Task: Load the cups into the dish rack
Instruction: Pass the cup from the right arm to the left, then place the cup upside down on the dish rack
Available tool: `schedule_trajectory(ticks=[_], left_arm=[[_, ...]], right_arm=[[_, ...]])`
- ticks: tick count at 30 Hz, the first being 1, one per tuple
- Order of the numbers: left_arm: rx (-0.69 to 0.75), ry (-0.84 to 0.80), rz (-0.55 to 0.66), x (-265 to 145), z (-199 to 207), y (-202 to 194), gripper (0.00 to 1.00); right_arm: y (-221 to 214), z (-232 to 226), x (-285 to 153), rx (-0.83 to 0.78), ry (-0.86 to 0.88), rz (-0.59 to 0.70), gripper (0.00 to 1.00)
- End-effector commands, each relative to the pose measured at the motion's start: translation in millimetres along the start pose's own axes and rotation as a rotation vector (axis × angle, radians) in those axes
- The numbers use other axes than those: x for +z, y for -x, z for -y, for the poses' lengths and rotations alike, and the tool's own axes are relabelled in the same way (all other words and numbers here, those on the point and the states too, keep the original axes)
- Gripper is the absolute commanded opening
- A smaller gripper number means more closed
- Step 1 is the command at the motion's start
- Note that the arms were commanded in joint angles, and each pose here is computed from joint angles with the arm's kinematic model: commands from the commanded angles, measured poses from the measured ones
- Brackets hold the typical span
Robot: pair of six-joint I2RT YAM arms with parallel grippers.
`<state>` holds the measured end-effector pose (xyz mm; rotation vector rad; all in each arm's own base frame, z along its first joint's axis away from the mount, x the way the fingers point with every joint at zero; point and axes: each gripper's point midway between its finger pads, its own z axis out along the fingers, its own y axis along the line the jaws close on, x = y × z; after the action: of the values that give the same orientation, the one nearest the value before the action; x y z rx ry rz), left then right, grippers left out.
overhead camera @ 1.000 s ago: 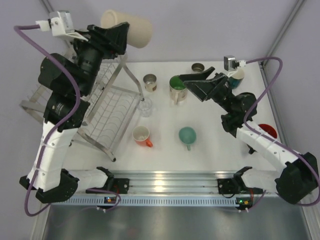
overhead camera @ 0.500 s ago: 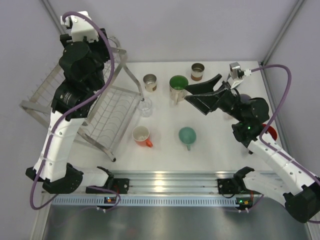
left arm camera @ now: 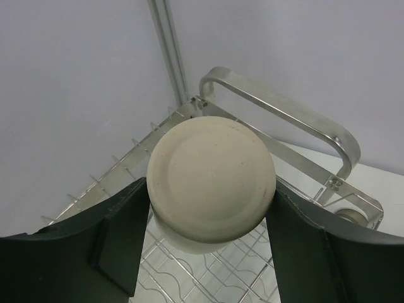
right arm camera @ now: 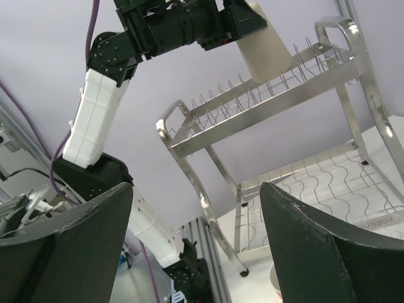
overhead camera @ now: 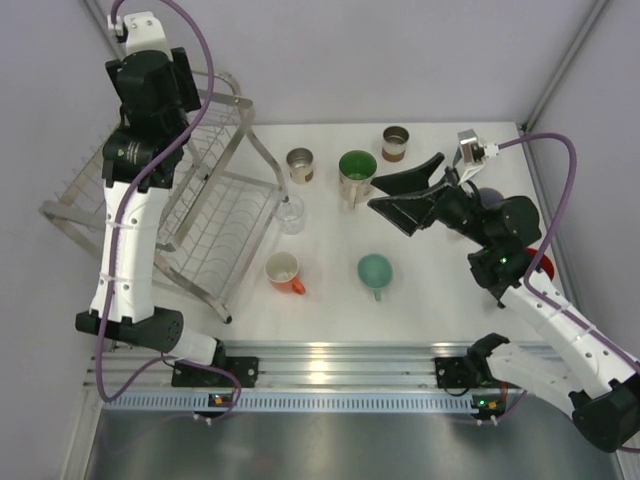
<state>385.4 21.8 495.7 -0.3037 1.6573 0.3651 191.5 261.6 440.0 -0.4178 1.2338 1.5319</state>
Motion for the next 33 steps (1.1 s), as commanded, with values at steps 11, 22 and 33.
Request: schedule_trajectory(ticks=[11, 22, 33], left_arm=[[-0.085, -0.086, 0.007, 29, 14, 9, 0.00], [-0.103, -0.178, -0.013, 46, 30, -2, 0.02], [-0.074, -0.181, -0.042, 57, 33, -18, 0.51]], right_arm=[[-1, 5, 1, -0.066, -0.005, -0.016, 0.83], [-5, 13, 5, -0.078, -0.014, -0.030, 0.83], [-4, 19, 8, -0.084, -0.025, -0.039, 0.83]])
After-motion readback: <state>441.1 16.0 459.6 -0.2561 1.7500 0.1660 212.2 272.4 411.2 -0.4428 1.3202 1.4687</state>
